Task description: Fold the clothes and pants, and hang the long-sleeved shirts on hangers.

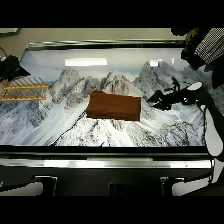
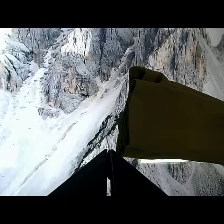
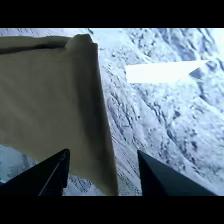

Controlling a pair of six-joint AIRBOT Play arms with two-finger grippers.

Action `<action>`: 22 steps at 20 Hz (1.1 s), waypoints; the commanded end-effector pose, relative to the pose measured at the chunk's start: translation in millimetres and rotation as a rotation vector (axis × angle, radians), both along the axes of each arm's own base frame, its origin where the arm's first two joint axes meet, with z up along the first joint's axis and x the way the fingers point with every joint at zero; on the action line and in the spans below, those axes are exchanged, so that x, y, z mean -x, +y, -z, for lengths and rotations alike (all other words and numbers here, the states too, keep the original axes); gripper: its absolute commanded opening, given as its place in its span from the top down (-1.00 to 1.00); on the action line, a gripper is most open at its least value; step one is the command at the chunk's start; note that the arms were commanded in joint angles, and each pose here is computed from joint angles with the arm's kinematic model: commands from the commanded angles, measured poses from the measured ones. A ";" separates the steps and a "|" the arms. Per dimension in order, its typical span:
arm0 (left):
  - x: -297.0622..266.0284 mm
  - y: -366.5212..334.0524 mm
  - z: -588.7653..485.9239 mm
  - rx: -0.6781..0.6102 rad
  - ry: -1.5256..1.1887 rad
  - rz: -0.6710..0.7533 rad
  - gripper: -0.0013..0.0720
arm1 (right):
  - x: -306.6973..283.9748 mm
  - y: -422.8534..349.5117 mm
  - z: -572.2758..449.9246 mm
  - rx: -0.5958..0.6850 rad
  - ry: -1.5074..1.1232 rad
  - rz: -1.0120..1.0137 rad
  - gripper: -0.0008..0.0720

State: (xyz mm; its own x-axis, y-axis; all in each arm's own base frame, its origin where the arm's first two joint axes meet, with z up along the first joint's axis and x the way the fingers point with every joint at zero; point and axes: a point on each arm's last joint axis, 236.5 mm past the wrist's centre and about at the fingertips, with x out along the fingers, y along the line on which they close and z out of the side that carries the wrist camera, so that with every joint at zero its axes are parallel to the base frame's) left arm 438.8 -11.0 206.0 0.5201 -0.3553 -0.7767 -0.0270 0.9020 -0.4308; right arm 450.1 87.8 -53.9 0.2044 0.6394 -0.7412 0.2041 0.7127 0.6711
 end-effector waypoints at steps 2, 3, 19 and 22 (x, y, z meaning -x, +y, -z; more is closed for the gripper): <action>-1.3 0.5 1.9 0.001 0.004 -0.002 0.93 | 6.1 40.4 41.1 -0.024 0.040 -0.050 -0.38; -2.0 0.6 3.4 0.002 0.007 -0.002 0.93 | 7.5 50.5 44.0 -0.037 0.048 -0.059 -0.38; -4.5 1.2 9.7 0.002 0.020 0.003 0.93 | -100.1 -22.5 -118.6 0.034 -0.246 0.203 0.88; -4.5 1.2 9.7 0.001 0.019 0.005 0.93 | -113.2 -87.5 -149.4 0.062 -0.297 0.329 0.89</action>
